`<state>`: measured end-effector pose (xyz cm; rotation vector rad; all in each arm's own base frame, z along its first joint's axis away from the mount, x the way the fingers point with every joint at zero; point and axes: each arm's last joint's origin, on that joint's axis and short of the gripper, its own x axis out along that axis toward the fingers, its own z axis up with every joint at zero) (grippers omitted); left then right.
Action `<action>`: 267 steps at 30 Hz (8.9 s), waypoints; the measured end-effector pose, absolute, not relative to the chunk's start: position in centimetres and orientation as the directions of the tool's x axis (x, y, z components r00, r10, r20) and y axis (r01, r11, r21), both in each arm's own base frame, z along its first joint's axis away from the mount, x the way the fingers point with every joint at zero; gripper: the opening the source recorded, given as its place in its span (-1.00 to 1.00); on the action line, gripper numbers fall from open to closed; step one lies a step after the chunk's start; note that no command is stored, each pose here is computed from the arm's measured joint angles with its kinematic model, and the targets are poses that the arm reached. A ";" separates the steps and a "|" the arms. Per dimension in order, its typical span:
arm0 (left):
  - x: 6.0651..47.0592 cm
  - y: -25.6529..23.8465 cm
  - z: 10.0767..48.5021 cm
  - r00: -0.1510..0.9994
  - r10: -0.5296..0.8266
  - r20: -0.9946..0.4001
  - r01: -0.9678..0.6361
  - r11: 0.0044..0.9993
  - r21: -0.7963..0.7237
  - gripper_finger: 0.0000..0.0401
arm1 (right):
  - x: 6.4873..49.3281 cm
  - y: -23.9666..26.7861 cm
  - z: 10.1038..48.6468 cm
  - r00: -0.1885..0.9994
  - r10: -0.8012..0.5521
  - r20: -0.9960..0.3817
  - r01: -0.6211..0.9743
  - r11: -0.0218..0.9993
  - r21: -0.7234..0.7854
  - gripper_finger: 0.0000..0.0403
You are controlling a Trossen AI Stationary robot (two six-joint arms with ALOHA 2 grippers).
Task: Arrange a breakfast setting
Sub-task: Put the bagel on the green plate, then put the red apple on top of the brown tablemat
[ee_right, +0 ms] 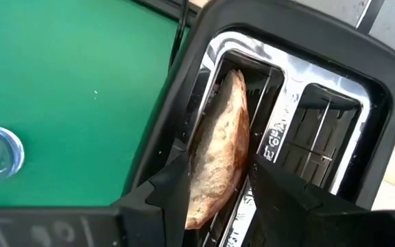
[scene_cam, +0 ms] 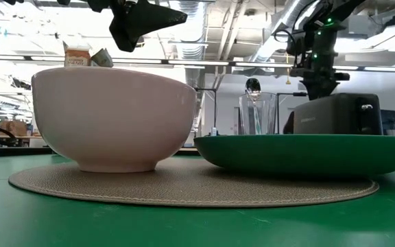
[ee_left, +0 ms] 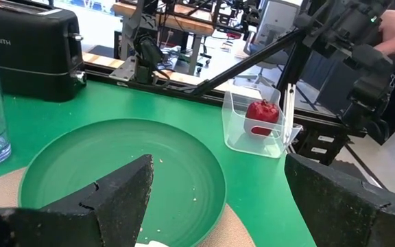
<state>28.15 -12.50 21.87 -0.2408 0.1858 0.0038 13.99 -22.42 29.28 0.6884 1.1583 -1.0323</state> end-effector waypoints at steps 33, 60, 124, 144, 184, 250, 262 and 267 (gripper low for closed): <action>28.1 -12.5 21.9 0.983 -0.021 -0.183 -0.023 0.972 -0.235 0.58 | 14.0 -21.9 32.3 0.073 -0.337 -0.939 0.908 0.411 -0.077 -0.58; 28.1 -12.5 21.9 0.983 -0.020 -0.183 -0.024 0.972 -0.234 0.58 | 13.9 -19.5 38.8 0.154 -0.430 -0.890 0.890 0.452 -0.065 -0.58; 28.2 -12.5 22.1 0.986 -0.019 -0.166 -0.026 0.964 -0.264 0.58 | 27.3 0.9 21.0 0.557 0.307 -0.771 0.168 0.868 0.467 -0.58; 28.2 -12.5 22.0 0.986 -0.019 -0.167 -0.026 0.964 -0.263 0.58 | 28.7 0.8 16.9 0.460 0.312 -0.832 0.220 0.868 0.446 -0.24; 28.0 -12.8 21.8 0.982 -0.025 -0.186 -0.022 0.969 -0.247 0.58 | 23.5 6.4 25.1 0.606 0.386 -0.696 -0.057 0.893 0.446 0.05; 27.3 -14.1 22.1 0.987 -0.030 -0.156 -0.003 0.978 -0.206 0.58 | 15.3 18.4 28.6 0.284 0.332 -0.900 0.209 0.894 0.396 0.47; 27.3 -14.1 22.1 0.987 -0.029 -0.156 0.000 0.982 -0.186 0.58 | 13.1 20.2 27.5 0.206 0.273 -0.940 0.397 0.855 0.335 0.48; 27.3 -14.1 22.1 0.987 -0.029 -0.159 -0.001 0.983 -0.185 0.58 | 12.7 21.7 26.6 0.148 0.301 -0.942 0.418 0.844 0.335 0.48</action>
